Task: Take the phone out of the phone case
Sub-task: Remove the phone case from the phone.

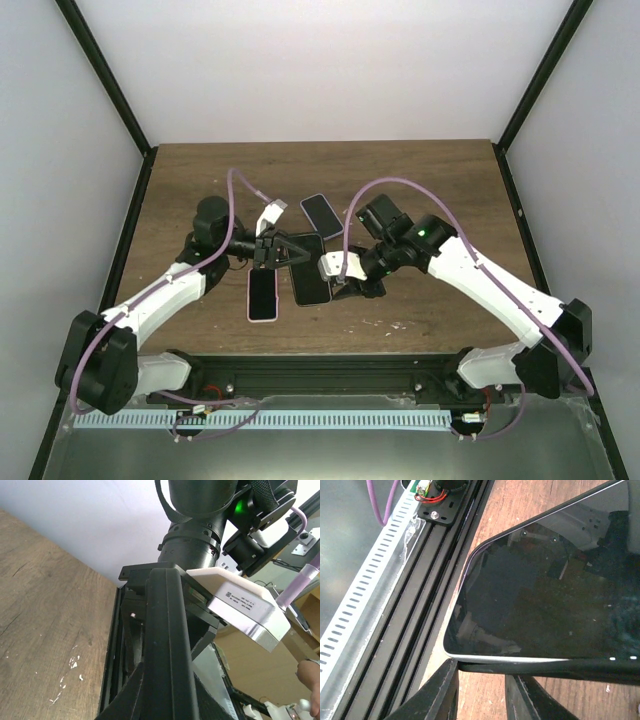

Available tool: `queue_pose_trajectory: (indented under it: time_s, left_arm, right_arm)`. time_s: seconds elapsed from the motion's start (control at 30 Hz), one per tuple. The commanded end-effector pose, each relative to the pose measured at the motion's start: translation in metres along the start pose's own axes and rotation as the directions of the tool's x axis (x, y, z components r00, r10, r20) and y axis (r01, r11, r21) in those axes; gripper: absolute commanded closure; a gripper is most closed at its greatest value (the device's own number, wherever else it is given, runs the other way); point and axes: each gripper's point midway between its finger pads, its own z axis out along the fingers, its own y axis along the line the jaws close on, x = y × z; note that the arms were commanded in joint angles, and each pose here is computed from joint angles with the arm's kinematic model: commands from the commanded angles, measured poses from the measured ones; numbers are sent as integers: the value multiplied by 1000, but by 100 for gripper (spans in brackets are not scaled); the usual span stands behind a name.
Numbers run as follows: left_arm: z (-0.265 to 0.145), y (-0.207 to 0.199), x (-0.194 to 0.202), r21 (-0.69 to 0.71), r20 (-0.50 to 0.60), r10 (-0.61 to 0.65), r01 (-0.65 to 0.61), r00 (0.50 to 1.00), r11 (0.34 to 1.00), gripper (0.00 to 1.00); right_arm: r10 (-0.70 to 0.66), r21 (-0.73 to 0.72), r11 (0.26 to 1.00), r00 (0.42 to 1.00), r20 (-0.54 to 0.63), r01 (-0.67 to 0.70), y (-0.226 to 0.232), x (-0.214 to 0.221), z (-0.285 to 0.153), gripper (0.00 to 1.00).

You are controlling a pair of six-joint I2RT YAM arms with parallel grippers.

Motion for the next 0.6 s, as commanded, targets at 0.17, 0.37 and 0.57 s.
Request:
queue_pose_trajectory:
  time_s: [0.17, 0.37, 0.57]
  left_arm:
    - [7, -16, 2, 59, -33, 8, -6, 999, 998, 100]
    - [8, -17, 3, 66, -38, 7, -5, 999, 998, 100]
    - [10, -18, 5, 73, -44, 5, -2, 999, 997, 100]
  right_arm:
    - [-140, 196, 970, 990, -20, 141, -54, -20, -4, 73]
    - [-108, 237, 965, 994, -21, 110, -61, -14, -1, 73]
    - [-12, 367, 930, 997, 80, -18, -103, -7, -18, 72]
